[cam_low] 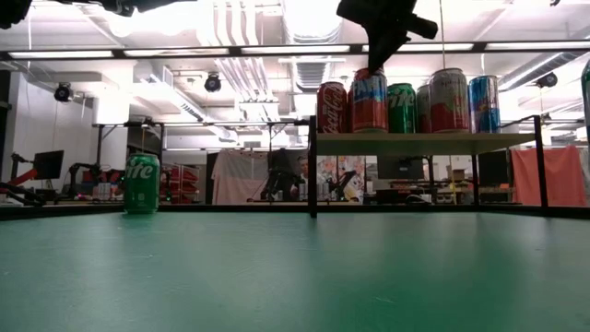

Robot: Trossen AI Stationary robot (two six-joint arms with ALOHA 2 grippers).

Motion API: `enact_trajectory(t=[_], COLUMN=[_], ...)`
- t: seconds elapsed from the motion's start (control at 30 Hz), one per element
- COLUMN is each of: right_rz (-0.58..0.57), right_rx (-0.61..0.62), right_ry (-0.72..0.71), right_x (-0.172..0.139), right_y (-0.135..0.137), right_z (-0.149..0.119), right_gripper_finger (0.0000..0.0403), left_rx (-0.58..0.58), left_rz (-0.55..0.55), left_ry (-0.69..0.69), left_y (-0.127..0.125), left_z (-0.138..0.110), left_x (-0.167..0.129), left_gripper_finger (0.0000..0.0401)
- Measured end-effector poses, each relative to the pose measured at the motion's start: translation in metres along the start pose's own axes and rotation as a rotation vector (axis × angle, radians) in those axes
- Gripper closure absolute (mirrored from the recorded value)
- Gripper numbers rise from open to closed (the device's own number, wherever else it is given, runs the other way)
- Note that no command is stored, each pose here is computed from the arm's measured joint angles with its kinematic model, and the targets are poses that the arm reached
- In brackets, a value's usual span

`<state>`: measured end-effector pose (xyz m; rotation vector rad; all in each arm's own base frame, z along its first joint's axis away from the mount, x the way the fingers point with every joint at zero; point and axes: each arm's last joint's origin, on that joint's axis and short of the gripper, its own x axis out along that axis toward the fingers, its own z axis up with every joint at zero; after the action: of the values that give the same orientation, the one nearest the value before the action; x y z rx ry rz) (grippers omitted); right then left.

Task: Place canned beverage on shelf
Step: Put the red soda can on the shelf aligned with the other red soda cans

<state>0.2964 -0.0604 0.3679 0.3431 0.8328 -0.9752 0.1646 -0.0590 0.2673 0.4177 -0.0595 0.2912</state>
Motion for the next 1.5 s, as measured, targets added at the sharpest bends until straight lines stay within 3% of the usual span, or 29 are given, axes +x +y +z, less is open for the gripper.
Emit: enact_trajectory(t=[0.33,0.63,0.97,1.27,1.5], right_rz=[-0.001,0.098,0.221,0.287,0.286], right_rx=[-0.014,-0.045,-0.215,-0.324,-0.316], right_ry=[-0.022,-0.074,-0.106,-0.287,-0.399], right_x=[-0.001,-0.024,-0.062,-0.117,-0.127], right_y=[0.002,0.019,0.047,0.039,0.036], right_z=[0.001,-0.009,-0.044,-0.076,-0.105], right_gripper_finger=[0.0394,0.0394,0.0394,0.0394,0.0394], left_rx=[0.0,-0.019,-0.145,-0.222,-0.21], left_rz=[0.0,0.009,0.024,0.014,0.041], left_ry=[0.0,-0.018,-0.052,-0.032,0.128], left_y=[0.0,0.002,0.008,-0.006,-0.024], left_z=[0.0,0.004,0.022,0.044,0.058], left_x=[0.0,0.0,0.004,0.03,0.058], left_gripper_finger=[0.005,0.005,0.005,0.005,0.005])
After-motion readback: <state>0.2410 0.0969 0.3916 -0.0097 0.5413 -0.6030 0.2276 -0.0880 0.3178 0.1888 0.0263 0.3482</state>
